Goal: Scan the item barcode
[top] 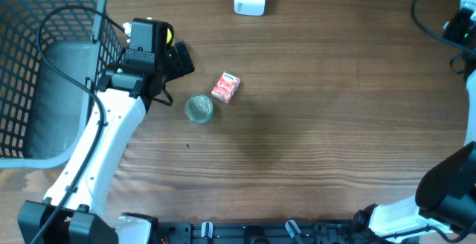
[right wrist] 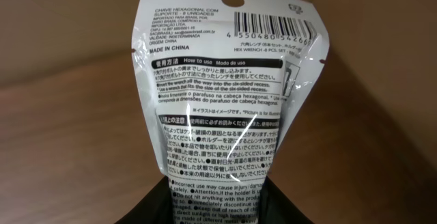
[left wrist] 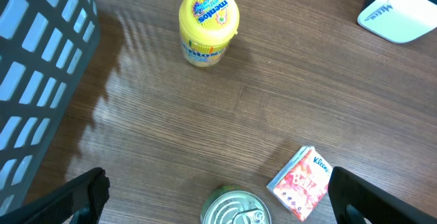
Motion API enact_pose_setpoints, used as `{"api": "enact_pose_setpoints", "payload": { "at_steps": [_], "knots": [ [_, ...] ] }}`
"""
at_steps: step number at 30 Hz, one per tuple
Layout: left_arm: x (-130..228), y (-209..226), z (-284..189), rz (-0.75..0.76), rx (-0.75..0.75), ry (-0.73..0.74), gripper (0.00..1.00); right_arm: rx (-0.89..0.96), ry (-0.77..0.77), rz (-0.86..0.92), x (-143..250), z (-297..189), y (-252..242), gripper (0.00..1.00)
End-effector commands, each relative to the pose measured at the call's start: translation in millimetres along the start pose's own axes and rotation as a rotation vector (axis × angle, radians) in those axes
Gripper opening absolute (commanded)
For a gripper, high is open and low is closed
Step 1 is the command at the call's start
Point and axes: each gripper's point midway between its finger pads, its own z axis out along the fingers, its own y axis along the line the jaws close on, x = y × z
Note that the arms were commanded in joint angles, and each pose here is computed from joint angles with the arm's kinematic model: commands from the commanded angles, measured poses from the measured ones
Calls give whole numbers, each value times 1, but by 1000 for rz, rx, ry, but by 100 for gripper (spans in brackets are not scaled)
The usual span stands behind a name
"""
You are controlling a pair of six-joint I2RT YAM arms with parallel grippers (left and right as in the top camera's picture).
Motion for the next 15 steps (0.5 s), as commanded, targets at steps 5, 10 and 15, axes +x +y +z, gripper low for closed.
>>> {"api": "enact_pose_setpoints", "payload": {
  "at_steps": [5,10,15],
  "knots": [
    [-3,-1,-3,-22,5,-12,100,131,114,1,65,28,-29,5],
    [-3,-1,-3,-21,5,-12,100,170,240,89,116,58,-51,6],
    [-3,-1,-3,-22,5,-12,100,212,287,186,145,71,-81,7]
  ]
}}
